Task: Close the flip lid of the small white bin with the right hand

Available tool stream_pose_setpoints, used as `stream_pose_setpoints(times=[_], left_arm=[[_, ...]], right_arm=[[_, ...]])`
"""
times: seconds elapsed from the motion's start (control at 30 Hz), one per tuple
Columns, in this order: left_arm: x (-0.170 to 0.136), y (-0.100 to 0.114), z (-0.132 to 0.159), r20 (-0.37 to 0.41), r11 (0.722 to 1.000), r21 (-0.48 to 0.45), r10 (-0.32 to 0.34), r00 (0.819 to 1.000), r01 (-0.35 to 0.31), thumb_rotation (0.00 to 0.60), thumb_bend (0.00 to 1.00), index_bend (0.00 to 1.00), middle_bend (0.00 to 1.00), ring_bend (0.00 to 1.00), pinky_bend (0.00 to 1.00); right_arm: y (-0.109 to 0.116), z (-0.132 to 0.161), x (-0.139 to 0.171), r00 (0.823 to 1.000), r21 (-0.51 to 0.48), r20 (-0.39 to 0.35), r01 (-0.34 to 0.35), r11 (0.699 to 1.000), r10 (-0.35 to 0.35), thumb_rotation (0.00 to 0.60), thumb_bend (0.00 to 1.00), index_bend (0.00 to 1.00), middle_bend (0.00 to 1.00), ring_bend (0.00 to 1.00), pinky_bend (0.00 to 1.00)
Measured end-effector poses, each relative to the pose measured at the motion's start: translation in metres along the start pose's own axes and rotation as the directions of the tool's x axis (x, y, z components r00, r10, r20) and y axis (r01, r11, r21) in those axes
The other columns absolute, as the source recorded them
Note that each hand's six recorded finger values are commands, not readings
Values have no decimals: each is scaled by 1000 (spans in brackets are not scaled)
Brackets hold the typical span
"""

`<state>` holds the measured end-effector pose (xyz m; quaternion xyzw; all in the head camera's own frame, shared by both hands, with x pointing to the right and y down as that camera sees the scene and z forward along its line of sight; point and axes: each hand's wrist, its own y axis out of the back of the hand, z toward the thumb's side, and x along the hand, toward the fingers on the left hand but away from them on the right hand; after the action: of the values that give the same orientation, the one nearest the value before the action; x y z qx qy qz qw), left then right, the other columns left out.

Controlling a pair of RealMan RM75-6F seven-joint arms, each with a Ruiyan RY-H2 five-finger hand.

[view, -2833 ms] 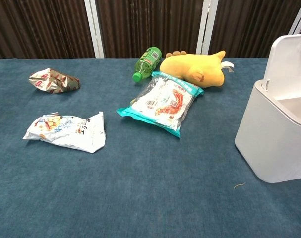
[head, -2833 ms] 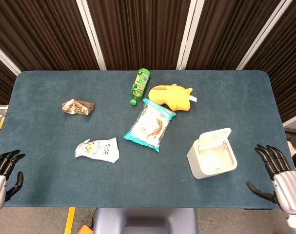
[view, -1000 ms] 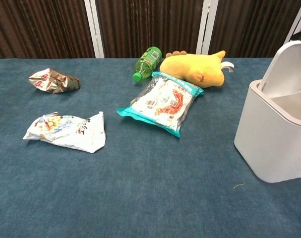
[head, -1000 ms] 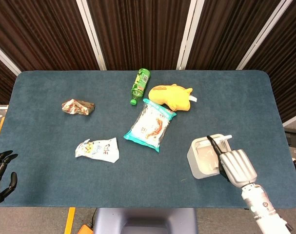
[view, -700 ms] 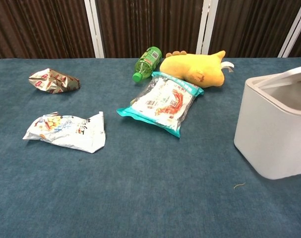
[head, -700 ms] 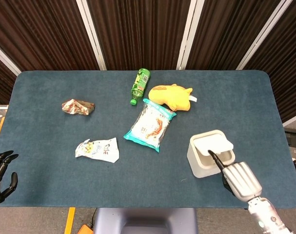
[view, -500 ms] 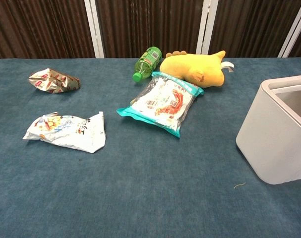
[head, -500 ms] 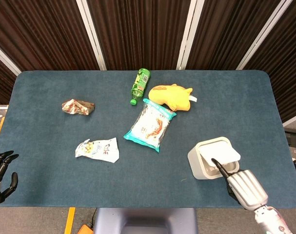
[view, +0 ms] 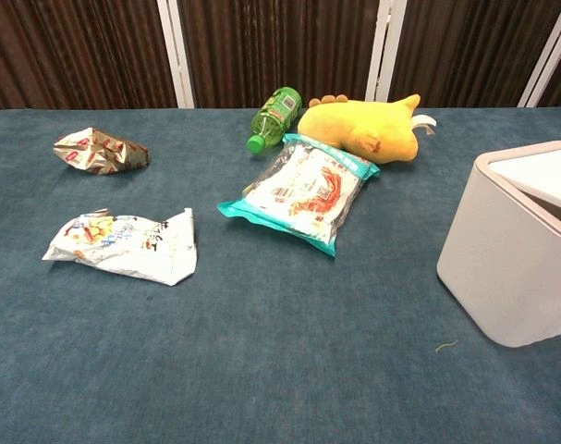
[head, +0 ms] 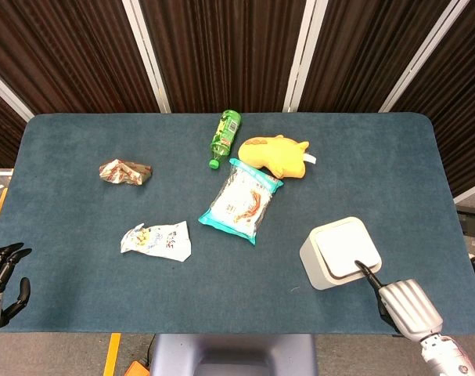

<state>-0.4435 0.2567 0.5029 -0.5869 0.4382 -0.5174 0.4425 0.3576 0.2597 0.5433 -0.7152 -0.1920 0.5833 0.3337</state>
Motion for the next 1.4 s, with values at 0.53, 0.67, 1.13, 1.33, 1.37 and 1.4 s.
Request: stream_pose_setpoints(times=[0.53, 0.67, 1.13, 1.33, 1.37, 1.4], left_arm=[[1, 0, 0, 0, 1000, -3, 2, 1000, -2, 600, 547, 258, 221, 226, 368], [1, 0, 0, 1, 1000, -2, 0, 1000, 0, 600, 547, 259, 221, 226, 368], [4, -4, 2, 15, 1000, 6, -7, 1000, 6, 600, 549, 258, 221, 226, 368], [5, -7, 2, 6, 1000, 19, -14, 1000, 14, 600, 548, 258, 221, 226, 369], [5, -7, 2, 4, 1000, 21, -15, 1000, 15, 600, 548, 259, 221, 226, 369], [5, -7, 2, 2, 1000, 21, -15, 1000, 15, 600, 547, 259, 221, 226, 368]], right_arm=[[-21, -10, -14, 996, -21, 39, -79, 997, 80, 600, 1000, 158, 751, 857, 811], [-8, -7, -11, 1000, -33, 26, -7, 999, 8, 600, 1000, 155, 751, 857, 811], [59, -29, 31, 869, -137, 59, 495, 858, -491, 600, 435, 150, 295, 200, 184], [48, -48, 35, 860, -155, 133, 510, 846, -494, 600, 320, 61, 126, 2, 84], [47, -49, 34, 864, -159, 133, 501, 851, -485, 600, 313, 45, 108, 0, 84], [46, -50, 33, 870, -160, 134, 492, 856, -475, 600, 307, 41, 104, 0, 84]])
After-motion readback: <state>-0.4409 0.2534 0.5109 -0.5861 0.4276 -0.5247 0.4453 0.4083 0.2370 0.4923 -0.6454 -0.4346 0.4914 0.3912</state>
